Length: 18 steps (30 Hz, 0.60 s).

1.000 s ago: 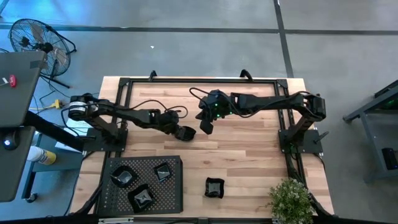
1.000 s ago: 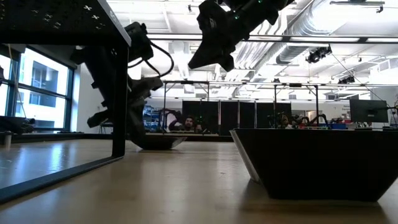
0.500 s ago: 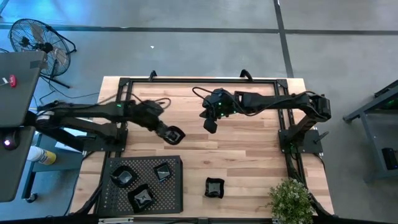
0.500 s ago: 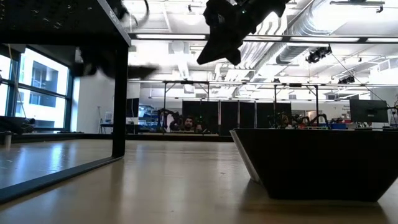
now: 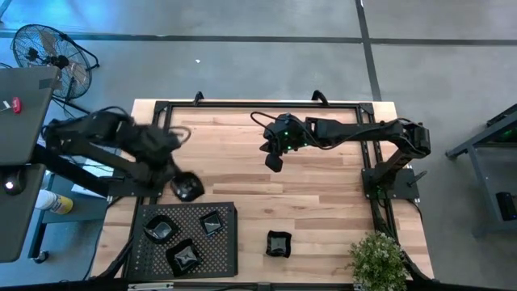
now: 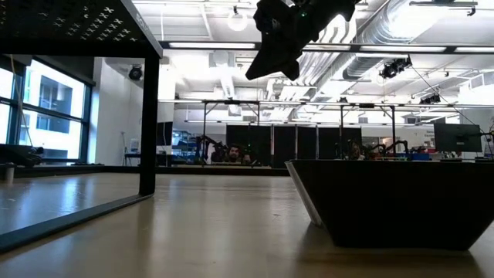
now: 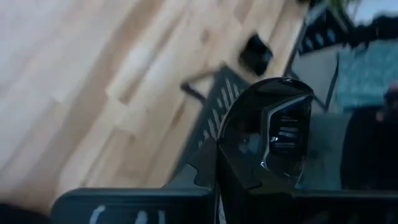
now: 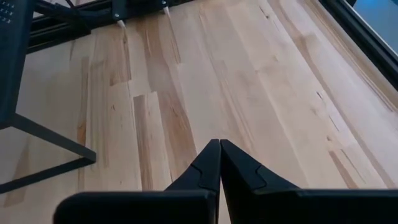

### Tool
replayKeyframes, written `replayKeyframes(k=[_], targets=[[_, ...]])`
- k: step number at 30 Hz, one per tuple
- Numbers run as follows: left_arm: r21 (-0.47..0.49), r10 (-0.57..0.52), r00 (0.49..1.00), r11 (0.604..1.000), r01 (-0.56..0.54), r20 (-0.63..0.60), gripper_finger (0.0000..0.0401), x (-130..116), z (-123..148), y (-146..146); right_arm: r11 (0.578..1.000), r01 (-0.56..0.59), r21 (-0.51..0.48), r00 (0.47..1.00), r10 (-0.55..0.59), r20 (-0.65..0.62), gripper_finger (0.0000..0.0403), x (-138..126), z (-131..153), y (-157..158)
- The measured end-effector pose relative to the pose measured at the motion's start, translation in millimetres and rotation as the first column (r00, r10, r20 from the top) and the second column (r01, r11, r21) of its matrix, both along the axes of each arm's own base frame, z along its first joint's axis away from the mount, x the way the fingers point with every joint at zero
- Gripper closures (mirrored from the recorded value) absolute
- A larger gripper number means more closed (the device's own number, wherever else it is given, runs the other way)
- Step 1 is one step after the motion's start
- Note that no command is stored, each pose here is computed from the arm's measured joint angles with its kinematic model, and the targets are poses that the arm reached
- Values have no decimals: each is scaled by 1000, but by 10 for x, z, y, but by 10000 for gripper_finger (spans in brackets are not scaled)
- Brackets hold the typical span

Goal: Pick & Place Mini shaped plates
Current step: Stack the leaf-shaped plate on top of the leaf-shaped plate on the shelf

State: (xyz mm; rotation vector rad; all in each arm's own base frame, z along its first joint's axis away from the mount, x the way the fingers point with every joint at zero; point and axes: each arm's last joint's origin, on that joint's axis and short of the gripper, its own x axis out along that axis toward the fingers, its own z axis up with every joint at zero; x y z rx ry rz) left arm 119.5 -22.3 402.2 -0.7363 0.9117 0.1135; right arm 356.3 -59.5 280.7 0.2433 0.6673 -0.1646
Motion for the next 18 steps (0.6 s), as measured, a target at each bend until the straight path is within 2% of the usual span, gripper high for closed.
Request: replayKeyframes(k=[7, 18], targets=[[-21, -85, 995, 996, 84, -57, 401, -151, -23, -334, 1000, -9, -15, 1000, 9, -2, 400, 0, 0, -2], [-94, -69, 992, 994, 59, -102, 401, -453, -298, -781, 1000, -11, -22, 1000, 11, -3, 399, 0, -1, -3]])
